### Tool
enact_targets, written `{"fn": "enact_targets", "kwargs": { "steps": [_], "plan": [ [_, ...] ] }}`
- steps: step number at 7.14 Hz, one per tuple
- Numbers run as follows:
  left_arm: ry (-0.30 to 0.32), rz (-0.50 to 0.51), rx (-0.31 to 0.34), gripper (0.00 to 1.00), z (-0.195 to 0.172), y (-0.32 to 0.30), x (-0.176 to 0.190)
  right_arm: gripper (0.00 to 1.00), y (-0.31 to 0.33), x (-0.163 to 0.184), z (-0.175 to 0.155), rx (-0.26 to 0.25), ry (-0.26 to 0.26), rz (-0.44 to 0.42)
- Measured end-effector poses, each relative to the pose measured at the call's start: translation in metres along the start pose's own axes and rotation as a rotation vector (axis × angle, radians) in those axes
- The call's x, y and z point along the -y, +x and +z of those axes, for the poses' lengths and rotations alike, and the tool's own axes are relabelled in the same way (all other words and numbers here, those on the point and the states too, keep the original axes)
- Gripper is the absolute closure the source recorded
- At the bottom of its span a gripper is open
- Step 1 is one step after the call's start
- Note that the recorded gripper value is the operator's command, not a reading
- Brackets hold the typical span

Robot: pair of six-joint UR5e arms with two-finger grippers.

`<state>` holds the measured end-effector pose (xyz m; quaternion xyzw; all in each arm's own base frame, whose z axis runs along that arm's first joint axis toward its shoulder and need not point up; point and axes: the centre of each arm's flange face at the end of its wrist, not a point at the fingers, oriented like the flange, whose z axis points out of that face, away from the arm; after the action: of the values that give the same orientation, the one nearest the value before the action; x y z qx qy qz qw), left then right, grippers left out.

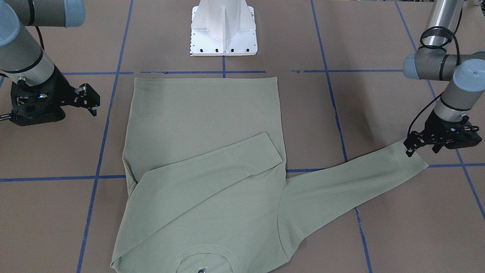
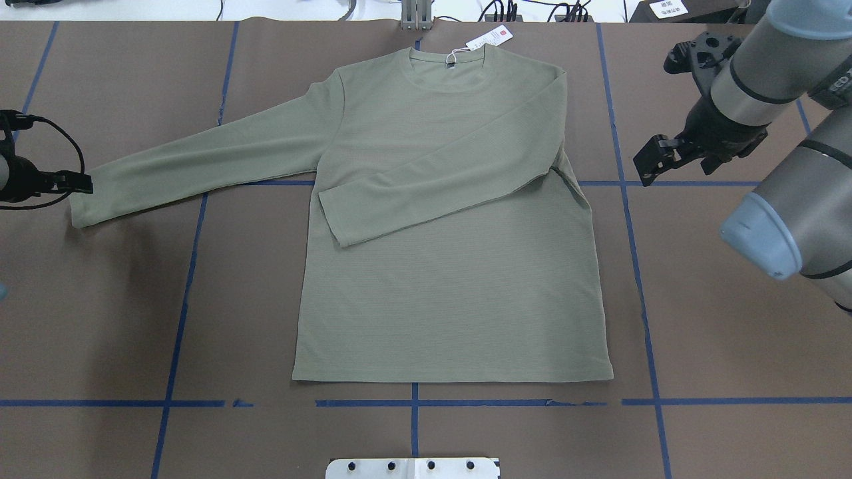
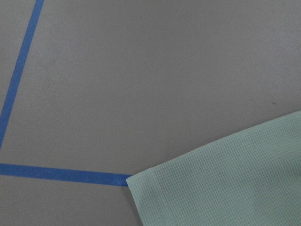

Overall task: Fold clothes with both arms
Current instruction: 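Lower the left gripper onto the cuff of the other sleeve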

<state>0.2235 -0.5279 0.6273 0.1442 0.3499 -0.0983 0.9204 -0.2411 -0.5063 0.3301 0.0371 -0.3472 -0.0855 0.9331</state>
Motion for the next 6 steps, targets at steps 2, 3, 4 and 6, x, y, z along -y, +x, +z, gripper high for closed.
{"fn": "enact_targets", "kwargs": {
  "steps": [2,3,4,6],
  "plan": [
    [0.002,0.006,0.001,0.10,0.0085,-0.0017,-0.0011,0.00,0.0143,-0.0023,0.0002,-0.008,-0.001,-0.015],
    [0.003,0.006,0.000,0.11,0.0092,-0.0013,-0.0013,0.00,0.0157,-0.0025,0.0005,-0.009,-0.001,-0.017],
    [0.003,0.006,-0.001,0.11,0.0093,-0.0008,-0.0015,0.00,0.0161,-0.0025,0.0005,-0.010,-0.001,-0.017],
    [0.001,0.007,-0.002,0.11,0.0100,-0.0009,-0.0020,0.00,0.0165,-0.0025,0.0006,-0.011,-0.001,-0.017]
  ]
}}
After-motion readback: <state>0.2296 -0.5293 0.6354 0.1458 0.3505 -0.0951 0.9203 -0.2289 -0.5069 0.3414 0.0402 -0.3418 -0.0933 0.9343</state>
